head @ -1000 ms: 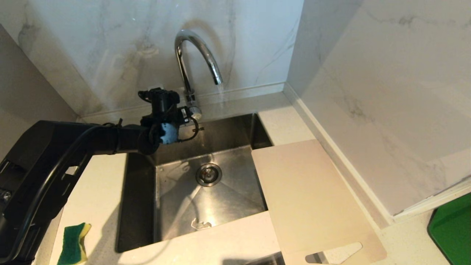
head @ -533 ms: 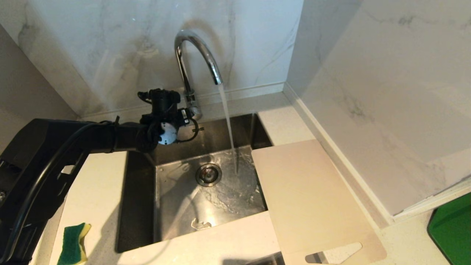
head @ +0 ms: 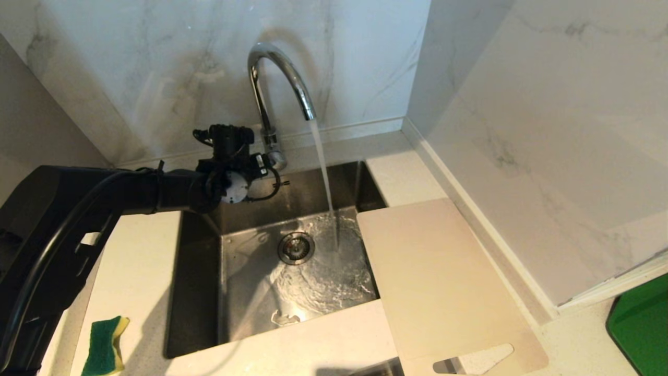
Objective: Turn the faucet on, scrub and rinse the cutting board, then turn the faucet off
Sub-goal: Turn on the tap
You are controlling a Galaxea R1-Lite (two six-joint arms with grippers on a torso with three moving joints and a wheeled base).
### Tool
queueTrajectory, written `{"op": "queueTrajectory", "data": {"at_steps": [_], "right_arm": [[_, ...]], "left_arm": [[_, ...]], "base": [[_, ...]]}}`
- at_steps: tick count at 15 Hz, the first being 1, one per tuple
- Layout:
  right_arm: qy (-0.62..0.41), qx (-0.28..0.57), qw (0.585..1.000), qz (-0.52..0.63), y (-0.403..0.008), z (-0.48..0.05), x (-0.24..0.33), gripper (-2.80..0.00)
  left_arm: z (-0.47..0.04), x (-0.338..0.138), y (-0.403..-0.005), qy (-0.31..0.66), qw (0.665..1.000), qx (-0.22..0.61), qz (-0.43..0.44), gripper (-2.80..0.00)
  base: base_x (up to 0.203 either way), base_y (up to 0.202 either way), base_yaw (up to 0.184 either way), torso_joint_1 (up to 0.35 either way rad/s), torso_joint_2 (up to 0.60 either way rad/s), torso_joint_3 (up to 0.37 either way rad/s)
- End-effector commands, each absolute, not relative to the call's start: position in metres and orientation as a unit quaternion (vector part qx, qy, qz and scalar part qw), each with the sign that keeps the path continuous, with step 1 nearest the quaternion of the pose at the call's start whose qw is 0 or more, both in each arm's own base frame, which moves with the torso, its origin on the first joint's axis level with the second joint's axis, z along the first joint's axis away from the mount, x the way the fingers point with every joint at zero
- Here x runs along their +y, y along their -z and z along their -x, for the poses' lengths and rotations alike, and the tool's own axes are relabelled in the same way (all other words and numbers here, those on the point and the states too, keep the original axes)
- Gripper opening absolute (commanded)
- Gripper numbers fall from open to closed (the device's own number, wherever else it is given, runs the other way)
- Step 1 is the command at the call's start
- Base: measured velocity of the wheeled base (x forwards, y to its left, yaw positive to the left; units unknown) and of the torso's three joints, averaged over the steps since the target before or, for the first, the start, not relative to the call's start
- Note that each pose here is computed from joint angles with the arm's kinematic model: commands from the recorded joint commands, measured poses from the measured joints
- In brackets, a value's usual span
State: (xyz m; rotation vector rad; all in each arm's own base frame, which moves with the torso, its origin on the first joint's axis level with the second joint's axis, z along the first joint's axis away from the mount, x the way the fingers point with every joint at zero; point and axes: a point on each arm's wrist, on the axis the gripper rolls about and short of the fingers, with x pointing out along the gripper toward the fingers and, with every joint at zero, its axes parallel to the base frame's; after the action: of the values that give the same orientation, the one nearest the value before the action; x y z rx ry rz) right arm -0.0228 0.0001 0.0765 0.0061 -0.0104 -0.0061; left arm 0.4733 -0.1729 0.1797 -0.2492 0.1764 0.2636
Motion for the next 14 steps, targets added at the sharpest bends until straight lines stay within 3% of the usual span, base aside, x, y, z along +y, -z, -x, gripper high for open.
{"op": "queueTrajectory", "data": {"at_steps": [1, 7, 14], "right_arm": [[0.003, -0.005, 1.000, -0.003, -0.076, 0.023, 0.000, -2.80], [0.002, -0.006, 1.000, -0.003, -0.077, 0.023, 0.000, -2.80], [0.003, -0.006, 1.000, -0.003, -0.077, 0.023, 0.000, -2.80]], "left_arm": [[-0.473, -0.173, -0.181, -0.130, 0.980, 0.084, 0.128, 0.00], [-0.466, -0.178, -0.210, -0.111, 0.980, 0.019, 0.162, 0.00], [-0.429, -0.173, -0.280, -0.096, 0.973, -0.043, 0.207, 0.00]], "base": [[0.000, 0.000, 0.000, 0.000, 0.00, 0.000], [0.000, 0.000, 0.000, 0.000, 0.00, 0.000], [0.000, 0.000, 0.000, 0.000, 0.00, 0.000]]}}
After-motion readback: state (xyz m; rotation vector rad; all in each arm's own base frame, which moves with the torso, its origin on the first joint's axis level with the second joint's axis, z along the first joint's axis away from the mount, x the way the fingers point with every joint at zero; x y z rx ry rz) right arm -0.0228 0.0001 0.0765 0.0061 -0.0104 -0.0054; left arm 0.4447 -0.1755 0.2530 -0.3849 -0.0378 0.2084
